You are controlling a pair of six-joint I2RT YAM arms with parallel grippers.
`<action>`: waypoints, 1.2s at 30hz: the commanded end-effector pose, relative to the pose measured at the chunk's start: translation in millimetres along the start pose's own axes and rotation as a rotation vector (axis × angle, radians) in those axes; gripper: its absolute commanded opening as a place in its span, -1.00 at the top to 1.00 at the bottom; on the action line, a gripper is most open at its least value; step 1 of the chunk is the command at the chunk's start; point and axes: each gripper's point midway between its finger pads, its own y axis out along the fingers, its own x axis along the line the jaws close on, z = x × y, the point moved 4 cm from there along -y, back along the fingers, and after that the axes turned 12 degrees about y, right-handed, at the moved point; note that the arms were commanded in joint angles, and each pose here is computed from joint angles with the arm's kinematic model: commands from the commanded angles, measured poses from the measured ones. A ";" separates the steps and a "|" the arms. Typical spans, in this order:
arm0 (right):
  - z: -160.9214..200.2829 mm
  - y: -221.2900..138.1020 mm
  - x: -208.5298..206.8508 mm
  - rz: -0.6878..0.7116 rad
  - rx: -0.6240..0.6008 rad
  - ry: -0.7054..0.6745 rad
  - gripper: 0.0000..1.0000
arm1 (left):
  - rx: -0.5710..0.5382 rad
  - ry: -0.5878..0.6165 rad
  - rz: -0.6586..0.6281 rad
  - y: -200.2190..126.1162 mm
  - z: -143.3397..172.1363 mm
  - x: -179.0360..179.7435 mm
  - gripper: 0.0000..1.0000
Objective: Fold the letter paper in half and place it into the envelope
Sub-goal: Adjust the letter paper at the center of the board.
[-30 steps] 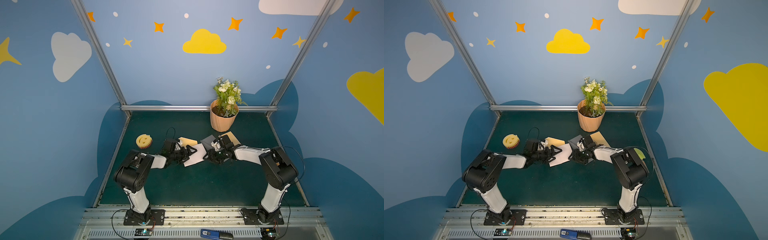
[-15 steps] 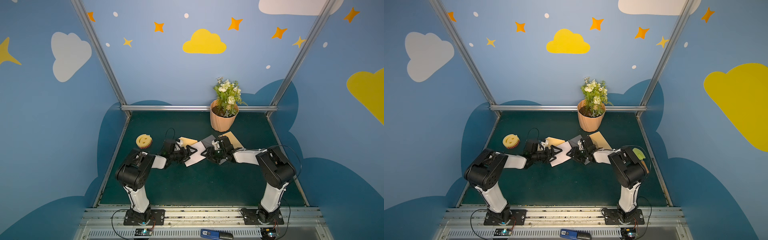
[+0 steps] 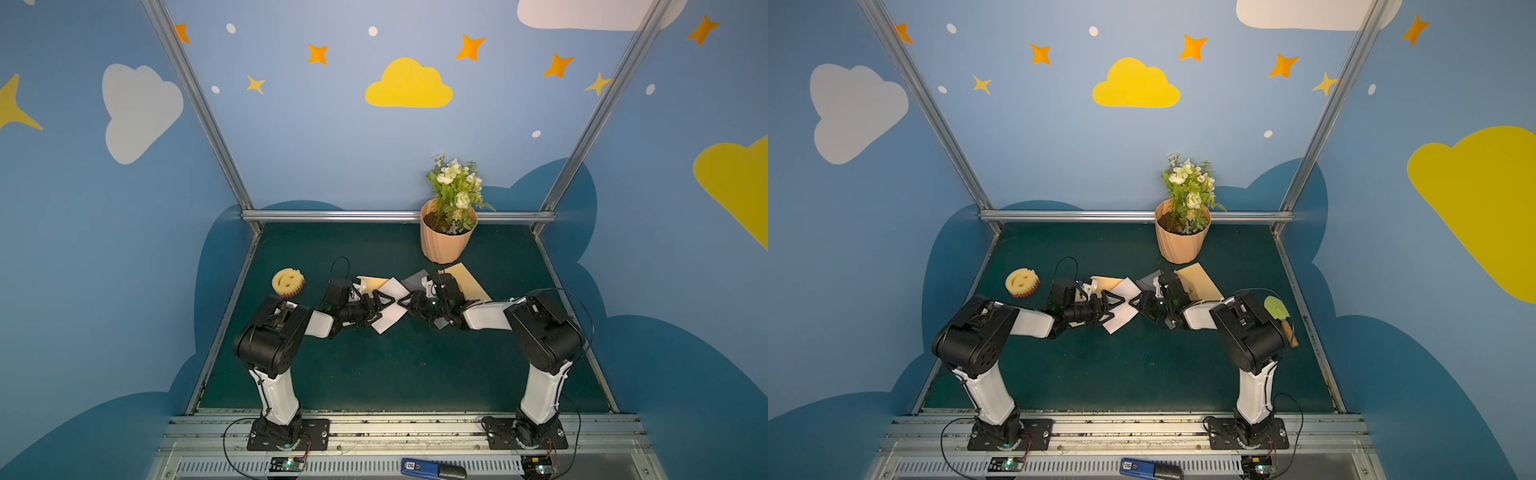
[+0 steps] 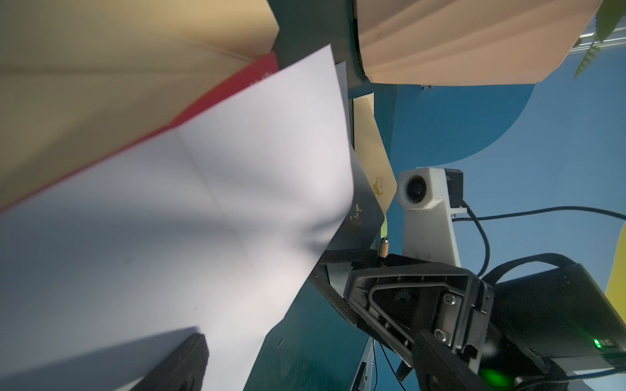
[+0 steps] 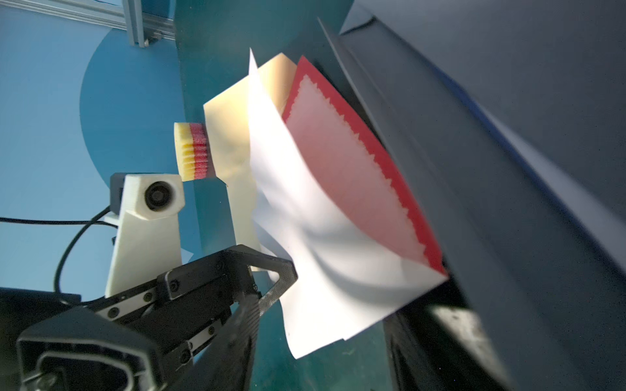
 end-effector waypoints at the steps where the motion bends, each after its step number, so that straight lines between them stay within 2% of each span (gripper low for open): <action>1: 0.7 -0.3 14.4 -0.077 -0.006 -0.040 -0.06 | 0.085 -0.126 -0.121 2.0 31.3 37.6 -0.92; 9: 5.0 0.6 25.0 -0.089 0.009 -0.090 0.20 | 0.081 -0.127 -0.121 -0.2 28.8 36.6 -0.92; 11: 4.0 2.7 24.4 -0.078 0.011 -0.097 0.36 | 0.081 -0.127 -0.117 -0.6 28.1 35.4 -0.92; 16: 1.1 1.7 24.1 -0.017 0.008 -0.152 1.00 | 0.053 -0.119 -0.092 -6.1 19.5 26.0 -0.91; 21: -0.7 -26.7 37.3 0.097 -0.021 -0.288 1.00 | -0.025 -0.076 -0.082 -25.8 -3.4 -1.1 -0.92; 27: 5.5 -95.6 49.9 0.321 -0.059 -0.498 1.00 | -0.162 0.062 -0.202 -67.6 -29.6 -37.7 -0.99; 32: 13.6 -159.9 54.9 0.515 -0.087 -0.637 1.00 | -0.270 0.079 -0.297 -101.0 -35.0 -43.1 -1.00; 36: 26.3 -196.5 58.2 0.703 -0.103 -0.758 1.00 | -0.292 0.088 -0.320 -113.2 -31.6 -42.1 -1.00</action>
